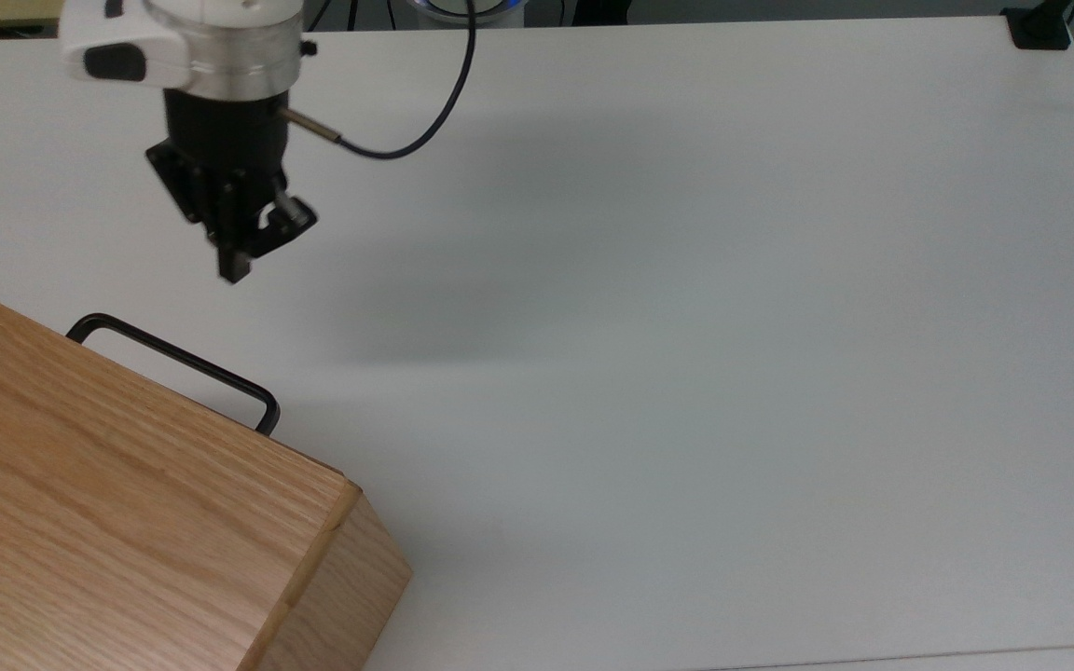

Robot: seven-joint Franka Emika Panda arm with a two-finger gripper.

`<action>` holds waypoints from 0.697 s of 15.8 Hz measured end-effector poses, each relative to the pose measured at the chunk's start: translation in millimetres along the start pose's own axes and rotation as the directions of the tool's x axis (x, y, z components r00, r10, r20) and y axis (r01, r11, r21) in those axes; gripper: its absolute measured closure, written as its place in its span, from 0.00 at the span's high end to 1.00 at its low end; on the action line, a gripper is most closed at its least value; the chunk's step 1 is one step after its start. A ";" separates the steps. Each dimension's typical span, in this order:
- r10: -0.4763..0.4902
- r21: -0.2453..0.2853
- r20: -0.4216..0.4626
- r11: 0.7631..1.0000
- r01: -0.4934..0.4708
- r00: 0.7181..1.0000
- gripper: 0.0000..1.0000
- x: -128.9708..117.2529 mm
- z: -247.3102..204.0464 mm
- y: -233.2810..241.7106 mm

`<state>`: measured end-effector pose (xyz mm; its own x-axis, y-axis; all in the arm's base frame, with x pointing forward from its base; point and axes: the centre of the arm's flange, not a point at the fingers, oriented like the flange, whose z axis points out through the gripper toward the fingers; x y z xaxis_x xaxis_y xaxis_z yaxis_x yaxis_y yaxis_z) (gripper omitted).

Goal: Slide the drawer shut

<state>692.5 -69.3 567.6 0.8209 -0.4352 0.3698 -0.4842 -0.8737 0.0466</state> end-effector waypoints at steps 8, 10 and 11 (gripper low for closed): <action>-0.047 -0.005 0.242 0.999 0.050 0.969 0.00 -54.6 -55.7 -11.9; -0.084 0.005 0.269 0.996 0.086 0.959 0.00 -77.8 -70.4 -14.1; -0.109 0.017 0.279 0.994 0.108 0.954 0.00 -89.1 -75.6 -14.5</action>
<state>603.5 -1.5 604.1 0.9203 -0.3809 0.0888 -0.3873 -0.9193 0.0706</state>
